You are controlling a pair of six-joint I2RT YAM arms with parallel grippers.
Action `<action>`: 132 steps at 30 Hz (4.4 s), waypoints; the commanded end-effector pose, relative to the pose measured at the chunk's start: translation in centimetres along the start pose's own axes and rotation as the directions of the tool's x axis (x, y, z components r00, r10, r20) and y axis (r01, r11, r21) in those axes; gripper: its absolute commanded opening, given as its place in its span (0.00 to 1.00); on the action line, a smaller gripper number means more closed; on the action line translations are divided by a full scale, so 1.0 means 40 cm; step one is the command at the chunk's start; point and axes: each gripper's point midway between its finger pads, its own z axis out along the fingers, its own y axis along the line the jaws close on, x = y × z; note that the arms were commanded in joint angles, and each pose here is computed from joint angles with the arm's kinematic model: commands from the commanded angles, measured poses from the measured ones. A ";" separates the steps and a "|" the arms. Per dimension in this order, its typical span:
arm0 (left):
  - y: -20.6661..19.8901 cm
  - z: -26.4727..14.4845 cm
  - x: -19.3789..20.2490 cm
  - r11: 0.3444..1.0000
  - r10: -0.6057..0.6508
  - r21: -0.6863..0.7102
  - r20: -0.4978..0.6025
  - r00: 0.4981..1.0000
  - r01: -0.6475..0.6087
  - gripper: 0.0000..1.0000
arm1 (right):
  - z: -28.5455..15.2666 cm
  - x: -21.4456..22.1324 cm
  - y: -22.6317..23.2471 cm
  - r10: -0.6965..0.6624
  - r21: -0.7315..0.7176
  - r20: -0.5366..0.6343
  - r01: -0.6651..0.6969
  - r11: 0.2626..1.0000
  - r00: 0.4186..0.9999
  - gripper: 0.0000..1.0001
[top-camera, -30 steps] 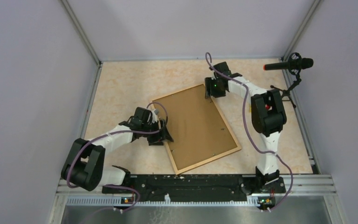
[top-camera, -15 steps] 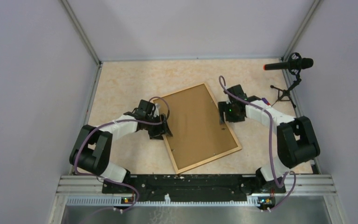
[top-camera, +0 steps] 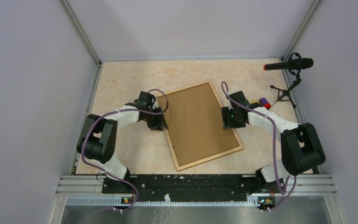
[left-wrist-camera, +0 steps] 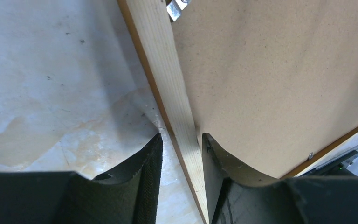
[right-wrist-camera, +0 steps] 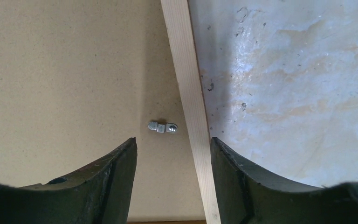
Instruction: Put the photo into the frame
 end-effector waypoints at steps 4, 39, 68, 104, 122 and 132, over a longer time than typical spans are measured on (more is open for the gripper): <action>0.051 0.011 -0.004 0.997 0.021 -0.073 0.007 1.000 -0.021 0.41 | 0.019 -0.036 -0.002 -0.011 0.047 0.039 0.009 0.999 0.999 0.56; 0.047 0.015 -0.005 0.999 0.011 -0.046 0.003 1.000 -0.011 0.37 | 0.038 -0.003 -0.038 0.012 0.145 0.032 -0.017 0.989 0.999 0.33; 0.041 0.019 0.017 1.000 0.002 -0.011 -0.019 1.000 -0.002 0.34 | 0.053 -0.006 -0.011 0.158 0.068 0.024 -0.160 0.985 0.987 0.41; 0.032 0.017 0.007 1.000 0.000 -0.004 -0.010 1.000 0.000 0.30 | 0.027 0.003 -0.032 0.106 0.205 0.024 -0.108 0.973 0.994 0.32; 0.176 -0.237 -0.184 0.952 -0.073 -0.243 0.411 0.909 0.187 0.86 | -0.086 -0.014 0.573 0.161 -0.309 -0.070 -0.175 0.935 0.984 0.72; 0.240 -0.285 -0.202 0.925 -0.168 -0.218 0.501 0.849 0.312 0.89 | -0.046 0.113 0.741 0.176 -0.088 -0.252 -0.204 0.975 0.951 0.63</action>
